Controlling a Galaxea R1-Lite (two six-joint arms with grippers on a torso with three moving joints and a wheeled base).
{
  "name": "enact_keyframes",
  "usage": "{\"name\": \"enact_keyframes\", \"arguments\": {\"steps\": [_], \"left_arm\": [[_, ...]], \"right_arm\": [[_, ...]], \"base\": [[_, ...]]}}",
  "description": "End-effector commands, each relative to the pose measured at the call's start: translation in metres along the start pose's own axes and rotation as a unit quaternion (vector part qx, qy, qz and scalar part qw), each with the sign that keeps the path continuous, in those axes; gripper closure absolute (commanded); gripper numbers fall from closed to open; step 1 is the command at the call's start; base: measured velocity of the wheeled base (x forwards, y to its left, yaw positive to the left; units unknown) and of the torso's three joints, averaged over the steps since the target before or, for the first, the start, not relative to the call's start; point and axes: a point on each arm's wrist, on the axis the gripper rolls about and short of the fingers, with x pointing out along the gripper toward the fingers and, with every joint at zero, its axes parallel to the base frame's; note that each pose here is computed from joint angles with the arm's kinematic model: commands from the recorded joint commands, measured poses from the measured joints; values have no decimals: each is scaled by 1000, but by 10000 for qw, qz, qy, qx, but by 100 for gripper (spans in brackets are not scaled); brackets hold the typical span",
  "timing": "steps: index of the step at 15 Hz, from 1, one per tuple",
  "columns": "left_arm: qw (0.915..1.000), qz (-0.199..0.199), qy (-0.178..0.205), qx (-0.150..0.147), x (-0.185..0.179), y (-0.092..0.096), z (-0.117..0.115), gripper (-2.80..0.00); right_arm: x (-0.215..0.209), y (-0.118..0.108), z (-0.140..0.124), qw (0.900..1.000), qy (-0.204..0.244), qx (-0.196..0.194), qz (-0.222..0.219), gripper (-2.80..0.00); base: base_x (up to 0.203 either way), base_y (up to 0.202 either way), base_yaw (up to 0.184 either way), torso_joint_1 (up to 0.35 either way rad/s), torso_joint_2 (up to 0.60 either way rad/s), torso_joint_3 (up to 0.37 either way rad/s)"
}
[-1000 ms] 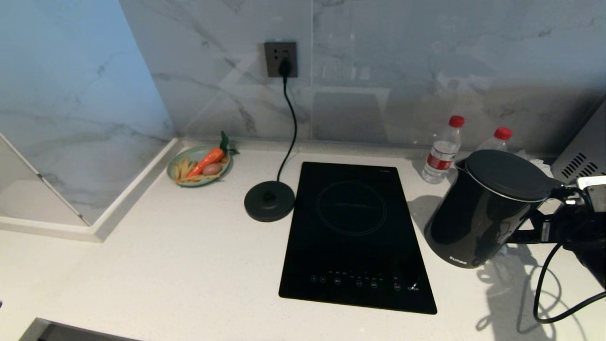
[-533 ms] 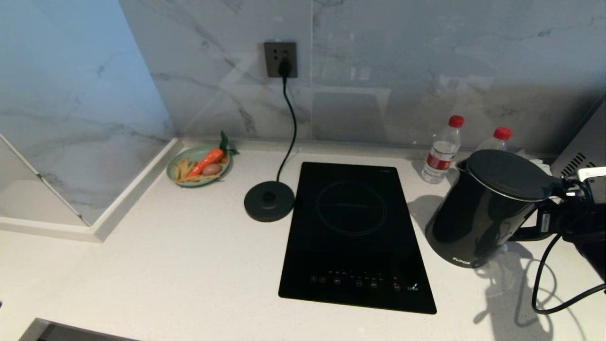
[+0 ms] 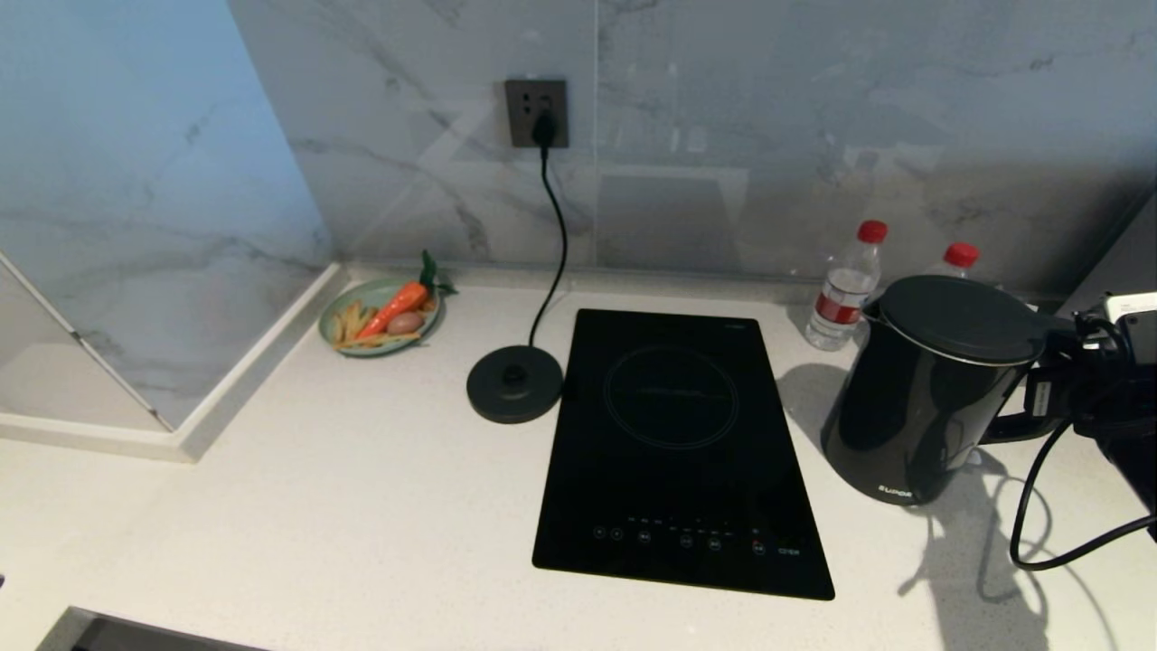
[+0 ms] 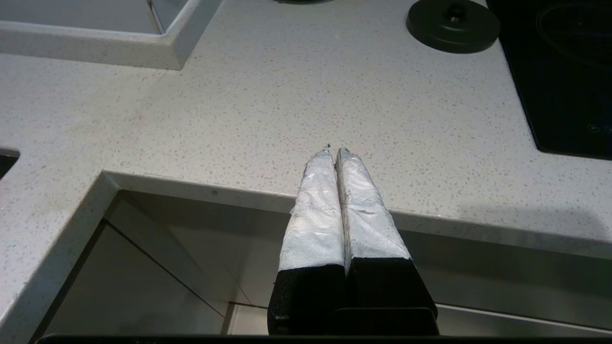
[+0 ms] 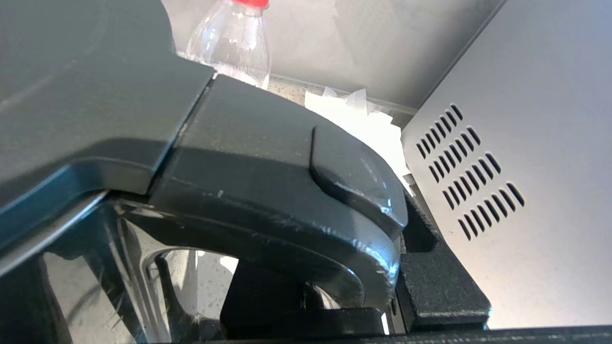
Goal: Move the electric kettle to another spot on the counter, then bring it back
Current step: Grab the kettle
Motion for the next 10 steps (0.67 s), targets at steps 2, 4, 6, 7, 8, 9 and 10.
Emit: {"name": "enact_keyframes", "arguments": {"steps": [2,4,6,7,8,9,10], "left_arm": [[10000,3,4,-2,0,0,0,0],[10000,3,4,-2,0,0,0,0],[10000,3,4,-2,0,0,0,0],[10000,3,4,-2,0,0,0,0],[10000,3,4,-2,0,0,0,0],[10000,3,4,-2,0,0,0,0],[10000,3,4,-2,0,0,0,0]], "right_arm": [[2,-2,6,9999,-151,21,-68,0],[6,-4,12,9994,-288,117,-128,0],[12,-1,20,9983,-439,300,-228,0],[15,-1,25,9975,-520,374,-306,0],[17,2,29,9969,-593,425,-310,0],[17,3,30,9967,-611,455,-292,0],[17,5,31,9966,-621,469,-263,0]], "base": [[0,0,0,0,0,0],[0,0,0,0,0,0],[0,0,0,0,0,0],[0,0,0,0,0,0],[0,0,0,0,0,0],[0,0,0,0,0,0],[0,0,0,0,0,0]]}}
